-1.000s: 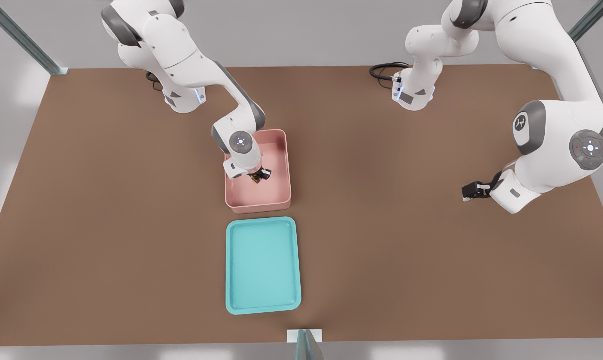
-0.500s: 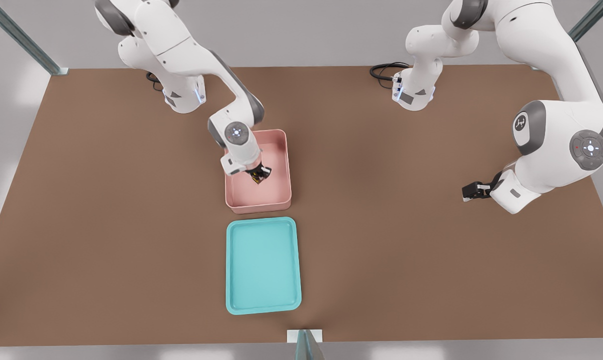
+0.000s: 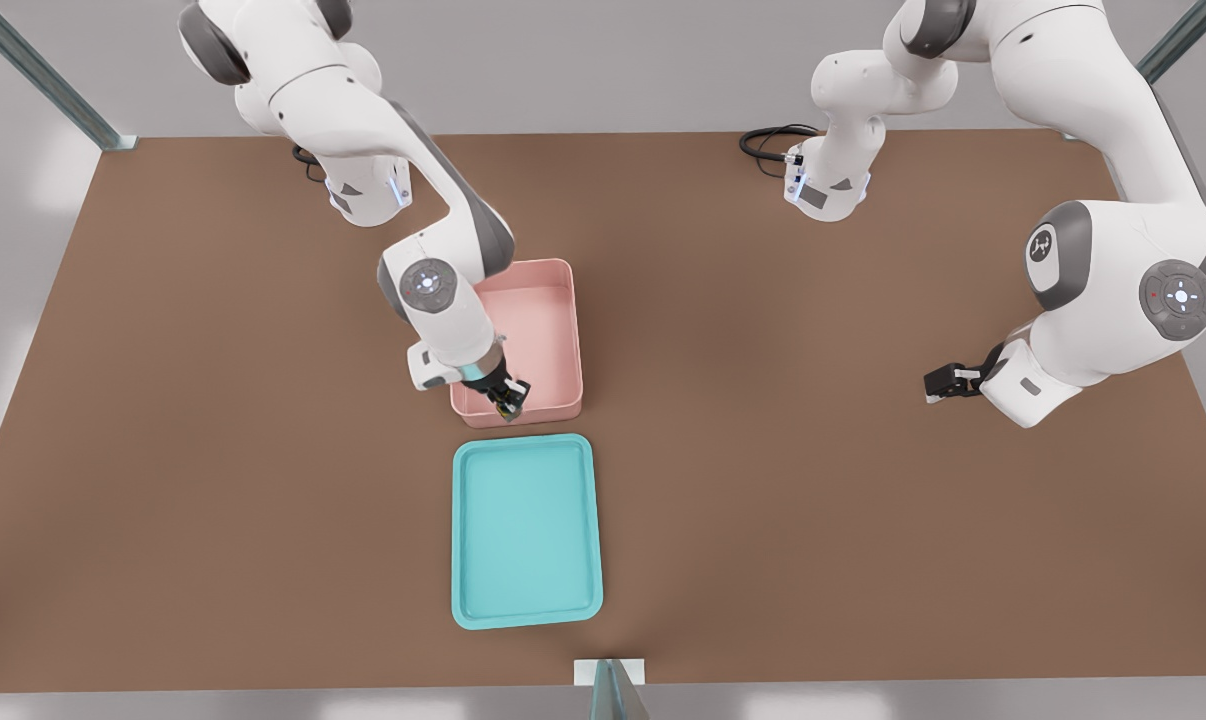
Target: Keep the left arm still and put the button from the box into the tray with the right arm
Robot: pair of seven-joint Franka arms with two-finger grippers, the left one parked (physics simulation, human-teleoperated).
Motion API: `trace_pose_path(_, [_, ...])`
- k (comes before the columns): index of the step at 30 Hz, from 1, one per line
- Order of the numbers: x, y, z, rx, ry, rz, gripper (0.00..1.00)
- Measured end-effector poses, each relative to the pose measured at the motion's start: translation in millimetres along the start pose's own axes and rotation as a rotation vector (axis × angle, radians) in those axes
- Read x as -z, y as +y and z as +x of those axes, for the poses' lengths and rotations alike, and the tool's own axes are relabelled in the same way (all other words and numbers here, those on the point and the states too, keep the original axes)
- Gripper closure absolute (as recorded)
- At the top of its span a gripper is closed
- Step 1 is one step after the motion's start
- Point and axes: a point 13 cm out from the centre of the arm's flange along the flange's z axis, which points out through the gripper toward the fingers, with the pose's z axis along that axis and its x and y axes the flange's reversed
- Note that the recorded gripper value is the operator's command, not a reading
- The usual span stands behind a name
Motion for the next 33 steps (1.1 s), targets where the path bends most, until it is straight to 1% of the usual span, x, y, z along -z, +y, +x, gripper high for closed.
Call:
trace_pose_path(4, [-13.7,21.9,-36.3,-0.017,0.0,0.004,0.55])
trace_pose_path(11, [-96.1,28.7,-77.4,-0.034,0.018,0.061,0.55])
trace_pose_path(15, [-130.6,27.7,-88.7,-0.042,0.024,0.076,0.55])
trace_pose_path(25, [-171.3,23.8,-99.2,-0.045,0.021,0.089,0.55])
trace_pose_path(26, [-172.7,23.8,-99.4,-0.045,0.02,0.088,0.48])
trace_pose_path(27, [-173.0,23.9,-99.9,-0.045,0.018,0.087,0.0])
trace_pose_path(31, [-164.2,27.0,-101.6,-0.041,0.01,0.081,0.0])
trace_pose_path(33, [-89.5,47.6,-105.6,-0.029,-0.025,0.038,0.0])
